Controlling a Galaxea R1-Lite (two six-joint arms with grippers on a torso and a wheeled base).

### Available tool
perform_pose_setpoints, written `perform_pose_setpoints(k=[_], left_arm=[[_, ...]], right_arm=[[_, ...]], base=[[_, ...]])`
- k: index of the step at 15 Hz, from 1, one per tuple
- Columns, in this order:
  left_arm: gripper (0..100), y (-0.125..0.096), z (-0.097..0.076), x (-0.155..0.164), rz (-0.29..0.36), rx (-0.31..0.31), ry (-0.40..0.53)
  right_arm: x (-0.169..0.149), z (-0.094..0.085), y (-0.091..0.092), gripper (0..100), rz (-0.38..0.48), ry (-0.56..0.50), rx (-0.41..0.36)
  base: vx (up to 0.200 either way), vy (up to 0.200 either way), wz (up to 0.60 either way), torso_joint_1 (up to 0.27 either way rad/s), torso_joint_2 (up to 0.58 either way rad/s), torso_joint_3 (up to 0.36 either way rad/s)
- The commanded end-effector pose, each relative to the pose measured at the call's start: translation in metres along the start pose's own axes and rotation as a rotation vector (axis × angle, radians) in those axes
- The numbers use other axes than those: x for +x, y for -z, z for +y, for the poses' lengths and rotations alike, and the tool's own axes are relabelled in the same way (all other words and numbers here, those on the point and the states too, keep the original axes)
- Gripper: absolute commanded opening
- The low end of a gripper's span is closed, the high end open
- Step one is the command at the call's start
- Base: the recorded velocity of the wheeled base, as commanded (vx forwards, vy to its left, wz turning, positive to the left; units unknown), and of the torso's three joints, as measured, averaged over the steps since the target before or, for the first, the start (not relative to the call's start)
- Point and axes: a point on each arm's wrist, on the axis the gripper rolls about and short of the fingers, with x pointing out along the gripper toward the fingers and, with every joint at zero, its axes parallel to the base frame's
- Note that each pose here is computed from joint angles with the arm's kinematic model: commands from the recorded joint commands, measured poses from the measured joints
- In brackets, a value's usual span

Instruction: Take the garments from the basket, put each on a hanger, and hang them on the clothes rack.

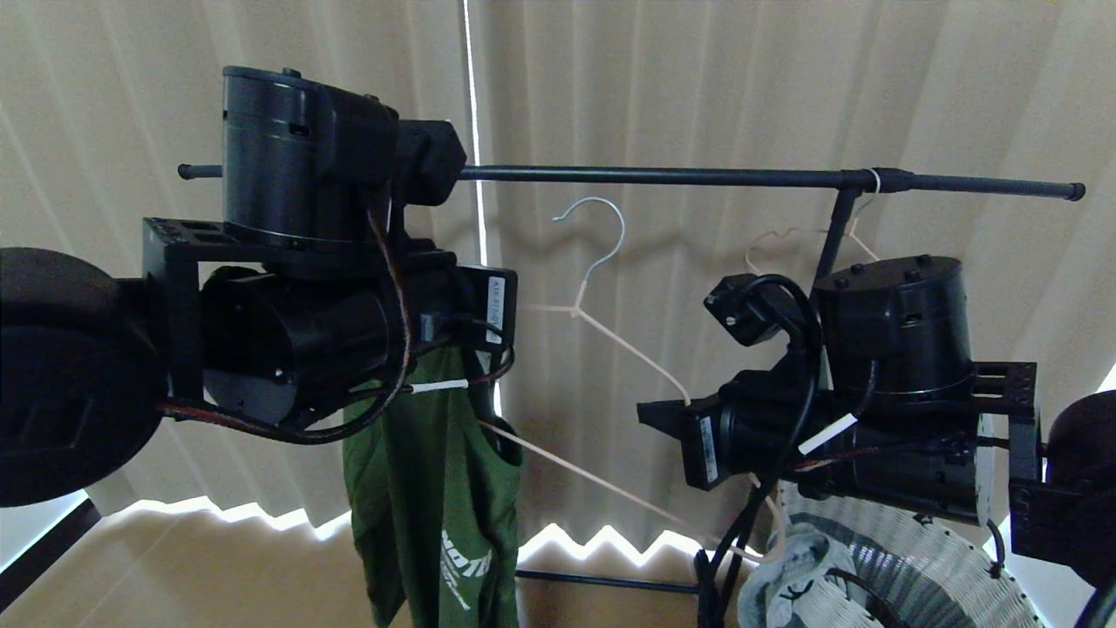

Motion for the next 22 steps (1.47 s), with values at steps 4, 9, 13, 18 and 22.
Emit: perform_pose_setpoints(k=[4,9,13,18,22], left_arm=[[0,-0.004,-0.023,-0.008,-0.032,-0.002,0.175],[0,0.009,-0.020,-0.008,0.013,0.020,0.175],[100,0.019,-0.014,-0.019,0.035,0.054,0.174],[100,0.031,-0.001,-0.044,0.034,0.111,0.225],[100,0.041,0.023,-0.065,-0.064,0.243,0.212]], right_arm=[[0.010,0.003,0.002,0,-0.007,-0.011,-0.006],[0.003,0.003,-0.003,0,-0.033,-0.014,-0.014],[-0.006,0.003,-0.006,0,-0.056,-0.016,-0.049],[-0.028,-0.006,-0.010,0,-0.101,0.007,-0.069],[-0.042,-0.027,-0.004,0,-0.123,0.064,-0.084]], base=[[0.000,0.000,0.00,0.000,0.00,0.000],[0.000,0.000,0.00,0.000,0.00,0.000],[0.000,0.000,0.00,0.000,0.00,0.000],[0.000,0.000,0.00,0.000,0.00,0.000],[0.000,0.000,0.00,0.000,0.00,0.000]])
